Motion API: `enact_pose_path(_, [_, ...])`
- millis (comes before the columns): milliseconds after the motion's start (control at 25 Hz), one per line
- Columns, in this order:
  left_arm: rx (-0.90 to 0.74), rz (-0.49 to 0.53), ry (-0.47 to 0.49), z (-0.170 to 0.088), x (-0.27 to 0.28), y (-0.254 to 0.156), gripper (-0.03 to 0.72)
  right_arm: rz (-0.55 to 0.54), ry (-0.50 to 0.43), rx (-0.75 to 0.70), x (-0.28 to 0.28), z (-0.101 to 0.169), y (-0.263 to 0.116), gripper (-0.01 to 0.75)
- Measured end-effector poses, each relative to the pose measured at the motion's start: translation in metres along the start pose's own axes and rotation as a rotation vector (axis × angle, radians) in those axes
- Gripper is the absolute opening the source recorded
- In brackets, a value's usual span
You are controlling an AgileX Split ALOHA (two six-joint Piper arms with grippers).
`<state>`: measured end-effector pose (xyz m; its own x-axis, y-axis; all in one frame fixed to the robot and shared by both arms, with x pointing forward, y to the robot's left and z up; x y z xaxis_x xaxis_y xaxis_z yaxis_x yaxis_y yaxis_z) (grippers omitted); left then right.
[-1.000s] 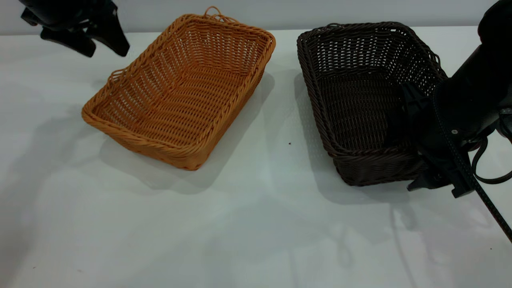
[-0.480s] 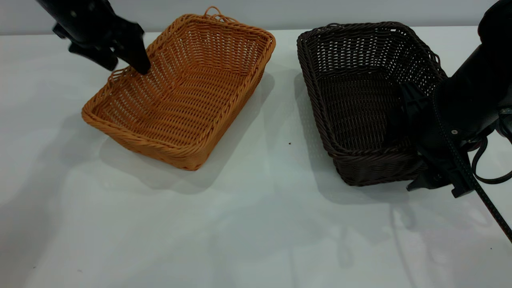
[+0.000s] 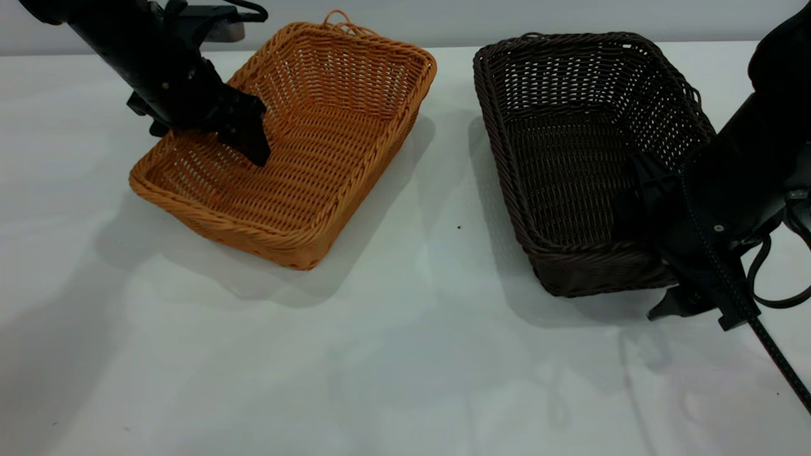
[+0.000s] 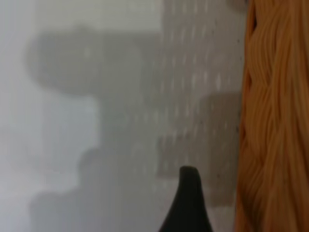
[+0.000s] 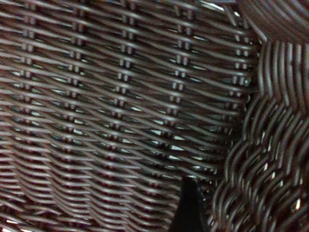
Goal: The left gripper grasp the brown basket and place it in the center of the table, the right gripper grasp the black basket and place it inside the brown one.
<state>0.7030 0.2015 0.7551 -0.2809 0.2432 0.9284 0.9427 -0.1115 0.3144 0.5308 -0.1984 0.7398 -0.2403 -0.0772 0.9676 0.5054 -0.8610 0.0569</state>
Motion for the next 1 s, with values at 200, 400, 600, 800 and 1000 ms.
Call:
enact_pose_path(200, [0.0,-0.021,0.008,0.001,0.0002,0.0032,0.501,-0.027,-0.012,0.001,0.0001,-0.0015,0.0039,0.489])
enact_pose_path(400, [-0.001,-0.026,0.009,0.0013,0.0002,0.0039,0.383,-0.024,-0.01,0.003,0.0001,-0.0013,0.0035,0.423])
enact_pose_path(600, [-0.002,-0.028,0.01,0.0014,0.0002,0.0041,0.237,0.006,0.004,0.003,0.0,0.0009,-0.0009,0.254])
enact_pose_path(800, [-0.003,-0.023,0.008,0.0011,0.0002,0.0034,0.193,0.006,0.005,-0.01,0.0001,0.0012,-0.0008,0.148])
enact_pose_path(1000, [-0.006,-0.018,0.007,0.001,0.0002,0.0027,0.167,-0.003,0.016,0.009,0.0039,0.004,0.001,0.118])
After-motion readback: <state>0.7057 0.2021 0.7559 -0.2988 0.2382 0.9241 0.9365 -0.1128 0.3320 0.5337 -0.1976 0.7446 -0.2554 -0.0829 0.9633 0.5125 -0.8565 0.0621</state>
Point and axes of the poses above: a point on each arm's last joint axis where the gripper is mounted, x pointing back along that axis away from the gripper, z along the wrist's bending axis when the last joint is at zero, y = z × x, the point moved 5 cm from there along -x, pointing out along that axis toward the gripper, and after that the axes turned 11 degrees about x, right-handed, at the moved point
